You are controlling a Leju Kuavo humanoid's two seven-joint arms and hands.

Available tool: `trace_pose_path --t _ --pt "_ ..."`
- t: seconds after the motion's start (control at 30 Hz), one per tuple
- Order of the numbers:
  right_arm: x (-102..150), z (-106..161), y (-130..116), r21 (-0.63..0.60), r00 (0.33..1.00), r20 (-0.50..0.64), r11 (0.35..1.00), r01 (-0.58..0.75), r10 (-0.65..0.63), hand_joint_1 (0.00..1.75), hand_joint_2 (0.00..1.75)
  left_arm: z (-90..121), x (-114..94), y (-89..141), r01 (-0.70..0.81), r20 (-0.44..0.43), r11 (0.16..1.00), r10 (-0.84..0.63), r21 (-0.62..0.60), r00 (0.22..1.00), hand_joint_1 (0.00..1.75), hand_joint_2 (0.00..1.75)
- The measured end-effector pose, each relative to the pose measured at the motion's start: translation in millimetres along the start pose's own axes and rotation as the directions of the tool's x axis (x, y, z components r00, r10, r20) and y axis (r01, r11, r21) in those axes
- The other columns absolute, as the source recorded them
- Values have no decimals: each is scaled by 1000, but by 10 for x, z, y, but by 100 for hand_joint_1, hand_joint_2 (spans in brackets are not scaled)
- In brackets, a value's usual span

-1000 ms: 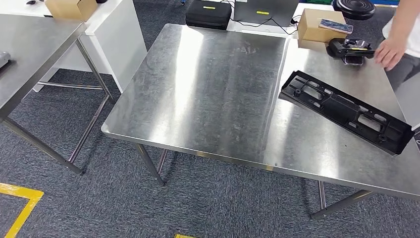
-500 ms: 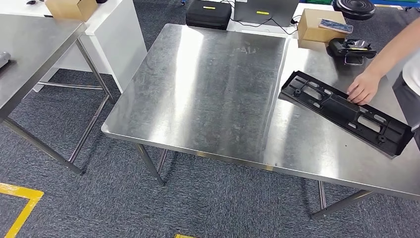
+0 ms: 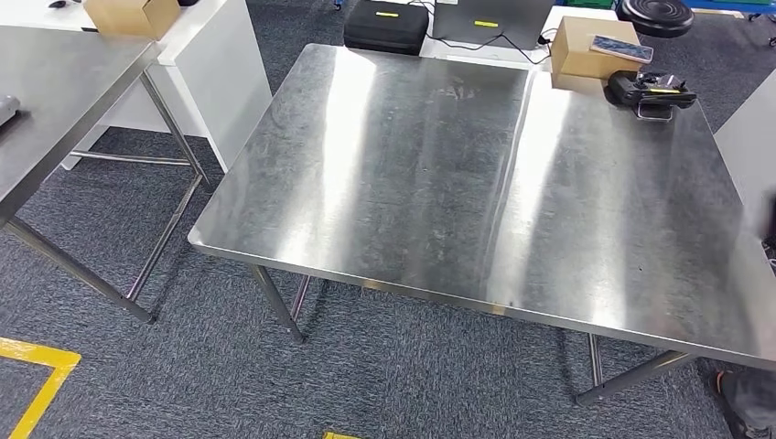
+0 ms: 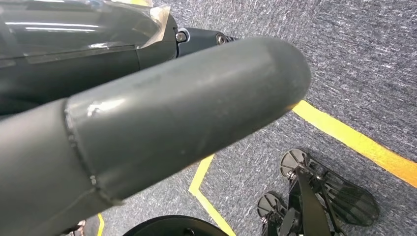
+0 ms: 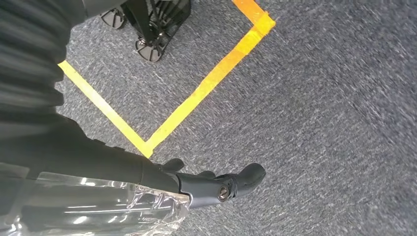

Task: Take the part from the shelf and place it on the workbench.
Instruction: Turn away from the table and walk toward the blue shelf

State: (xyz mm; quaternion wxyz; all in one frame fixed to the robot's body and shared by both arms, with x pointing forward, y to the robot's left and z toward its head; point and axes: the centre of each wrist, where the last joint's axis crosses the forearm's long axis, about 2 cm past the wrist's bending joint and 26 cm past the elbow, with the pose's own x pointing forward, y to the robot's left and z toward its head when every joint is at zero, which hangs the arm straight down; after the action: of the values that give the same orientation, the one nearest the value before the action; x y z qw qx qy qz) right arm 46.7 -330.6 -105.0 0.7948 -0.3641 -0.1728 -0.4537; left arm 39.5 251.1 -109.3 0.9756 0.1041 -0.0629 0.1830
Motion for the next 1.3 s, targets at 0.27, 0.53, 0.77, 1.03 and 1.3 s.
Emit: trace_pose_path --t 0.27,0.53,0.77,1.03,1.3 --pt "-13 39 44 30 999 -12 998 -52 53 0 175 -4 6 10 -3 -5 1000 3 -1 1000 0 0" --pt "14 34 62 33 997 -4 996 -81 81 0 175 -2 7 4 -7 -13 1000 7 2 1000 0 0" --pt "27 26 63 45 995 2 994 -104 104 0 175 -5 6 20 -6 -15 1000 6 14 1000 0 0" --pt "24 30 67 59 991 2 990 -131 131 0 175 -6 16 19 -3 -15 1000 4 15 1000 0 0" --pt "12 38 61 37 989 -41 989 -143 144 0 175 -9 28 26 11 -12 1000 -10 11 1000 0 0"
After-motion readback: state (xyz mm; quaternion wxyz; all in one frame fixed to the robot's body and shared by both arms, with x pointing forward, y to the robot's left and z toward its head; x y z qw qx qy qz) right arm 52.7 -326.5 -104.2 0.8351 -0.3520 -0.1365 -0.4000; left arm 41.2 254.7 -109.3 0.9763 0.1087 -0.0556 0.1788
